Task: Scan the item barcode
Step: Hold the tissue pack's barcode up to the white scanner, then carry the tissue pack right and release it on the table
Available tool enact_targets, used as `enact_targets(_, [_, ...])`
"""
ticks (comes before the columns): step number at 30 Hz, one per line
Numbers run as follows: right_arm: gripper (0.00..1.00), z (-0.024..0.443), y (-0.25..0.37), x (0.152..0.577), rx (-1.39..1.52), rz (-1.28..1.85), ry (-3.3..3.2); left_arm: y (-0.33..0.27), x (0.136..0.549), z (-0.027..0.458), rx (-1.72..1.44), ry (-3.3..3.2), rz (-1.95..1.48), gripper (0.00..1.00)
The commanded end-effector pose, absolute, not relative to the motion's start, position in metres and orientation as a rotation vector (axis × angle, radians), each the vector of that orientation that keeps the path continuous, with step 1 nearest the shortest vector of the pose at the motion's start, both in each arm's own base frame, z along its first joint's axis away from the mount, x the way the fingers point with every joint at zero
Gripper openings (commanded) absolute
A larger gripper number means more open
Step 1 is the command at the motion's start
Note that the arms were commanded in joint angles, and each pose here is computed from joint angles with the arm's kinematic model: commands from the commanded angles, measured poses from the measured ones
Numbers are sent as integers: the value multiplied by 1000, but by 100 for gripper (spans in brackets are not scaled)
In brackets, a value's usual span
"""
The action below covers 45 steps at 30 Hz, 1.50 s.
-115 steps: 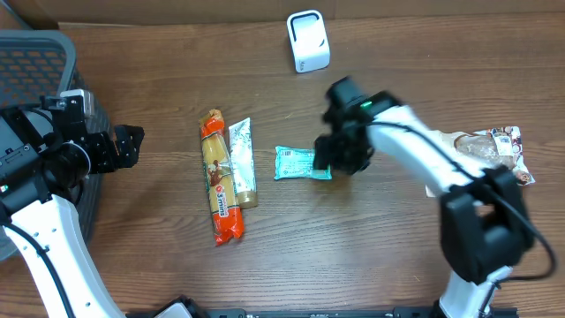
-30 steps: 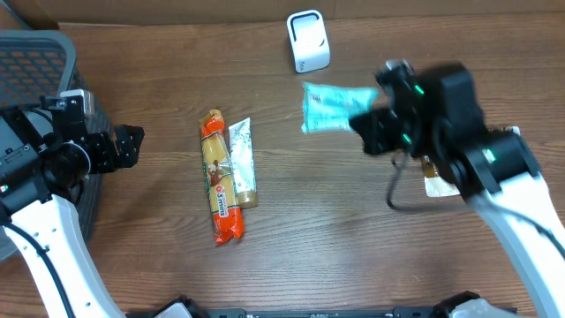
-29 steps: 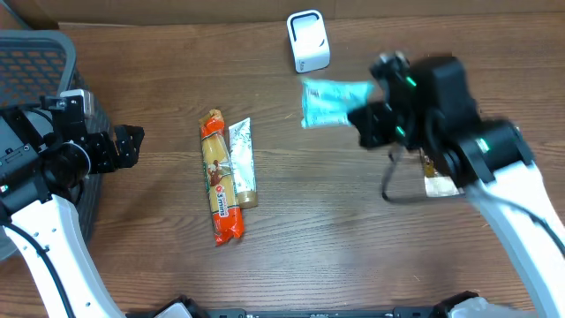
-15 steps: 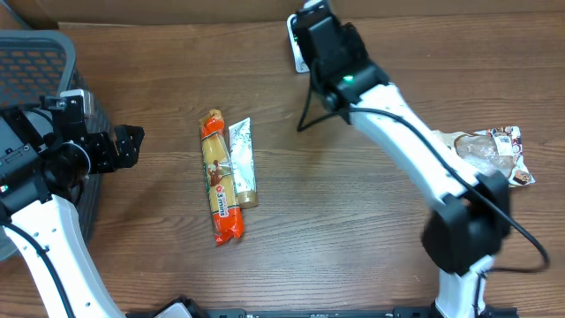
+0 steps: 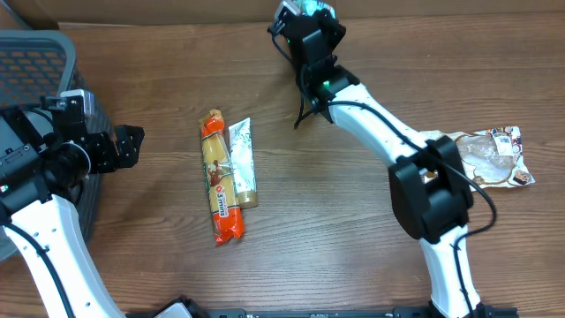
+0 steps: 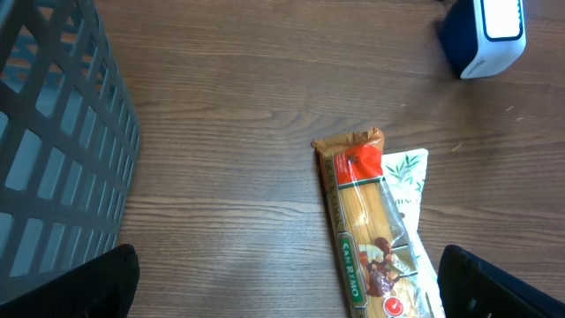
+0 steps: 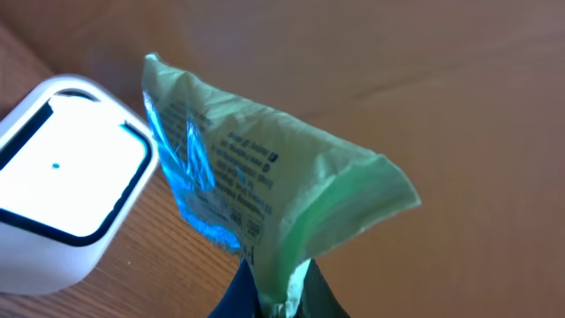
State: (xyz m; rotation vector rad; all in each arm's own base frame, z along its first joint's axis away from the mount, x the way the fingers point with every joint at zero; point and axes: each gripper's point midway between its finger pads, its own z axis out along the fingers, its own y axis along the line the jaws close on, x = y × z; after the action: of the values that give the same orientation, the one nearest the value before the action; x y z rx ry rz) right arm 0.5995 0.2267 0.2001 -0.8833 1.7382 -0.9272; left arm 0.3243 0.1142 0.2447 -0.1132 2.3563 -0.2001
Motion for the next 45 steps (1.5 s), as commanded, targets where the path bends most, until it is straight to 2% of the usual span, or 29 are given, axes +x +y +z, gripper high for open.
enact_targets(1, [4,185,225,614,-1020,-1039,1669,113,325,245,-92,2350,-209,100])
enact_targets(10, [4,179,219,629,-1021,-1084,1604,113,325,245,-92,2350,-209,99])
enact_targets(34, [4,181,215,630,-1008,-1096,1610,113,325,245,-92,2350,-209,100])
enact_targets(41, [4,223,215,613,-927,-987,1655,113,325,245,-92,2350,-209,100])
enact_targets(45, [4,265,214,575,-929,-772,1755,113,325,245,-92,2350,-209,100])
